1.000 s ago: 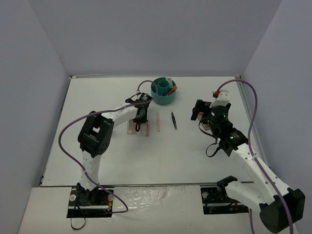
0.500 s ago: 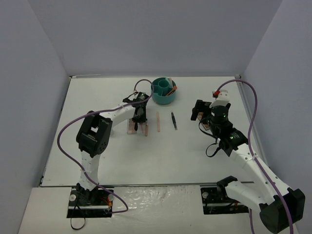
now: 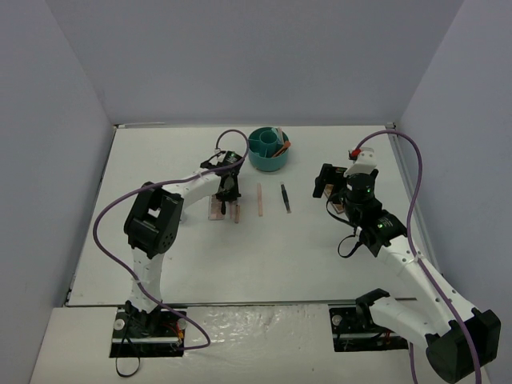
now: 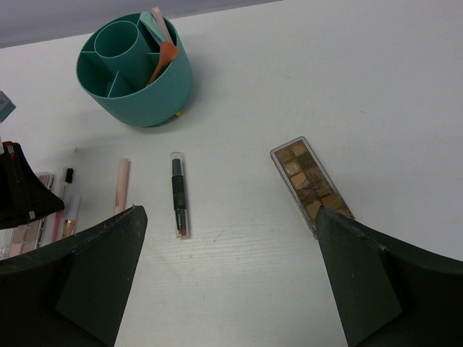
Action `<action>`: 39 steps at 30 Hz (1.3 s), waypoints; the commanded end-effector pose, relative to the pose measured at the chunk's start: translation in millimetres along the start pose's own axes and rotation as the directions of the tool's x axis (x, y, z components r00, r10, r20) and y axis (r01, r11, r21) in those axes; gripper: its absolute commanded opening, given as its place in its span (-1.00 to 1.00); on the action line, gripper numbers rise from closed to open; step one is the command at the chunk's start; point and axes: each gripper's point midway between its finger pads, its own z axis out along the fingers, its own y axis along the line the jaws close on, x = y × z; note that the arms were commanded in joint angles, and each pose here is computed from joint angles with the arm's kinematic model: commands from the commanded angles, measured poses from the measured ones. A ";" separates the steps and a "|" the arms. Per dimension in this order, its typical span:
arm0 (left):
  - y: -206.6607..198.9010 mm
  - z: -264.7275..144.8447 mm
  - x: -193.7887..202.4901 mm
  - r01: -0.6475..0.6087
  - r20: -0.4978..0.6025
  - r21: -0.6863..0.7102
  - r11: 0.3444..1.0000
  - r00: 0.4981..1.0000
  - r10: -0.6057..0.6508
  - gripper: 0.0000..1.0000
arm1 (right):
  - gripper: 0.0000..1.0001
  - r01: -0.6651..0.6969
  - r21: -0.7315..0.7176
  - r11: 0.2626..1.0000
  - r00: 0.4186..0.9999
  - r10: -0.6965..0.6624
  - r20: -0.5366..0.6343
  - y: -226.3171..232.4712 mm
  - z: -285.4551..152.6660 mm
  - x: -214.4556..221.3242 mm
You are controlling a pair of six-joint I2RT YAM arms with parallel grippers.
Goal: Organize the makeup
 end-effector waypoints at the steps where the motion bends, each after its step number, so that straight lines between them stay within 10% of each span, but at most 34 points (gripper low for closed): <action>1: 16.6 1.5 21.2 -0.035 -0.072 -0.049 0.998 0.997 0.031 -1.00 | 1.00 -0.037 -0.042 0.998 0.996 0.041 0.080 8.7 -4.0 -24.5; 15: -54.3 -133.5 -78.0 -0.291 0.403 0.274 0.917 0.900 0.165 -1.00 | 0.98 -0.019 -0.303 0.953 0.998 0.036 0.052 60.3 -15.7 -42.2; 39: -144.8 -270.8 -46.3 -0.644 0.732 0.456 0.614 0.664 0.153 -1.00 | 0.64 -0.178 -0.667 0.724 0.984 0.127 -0.124 156.1 -7.6 -57.1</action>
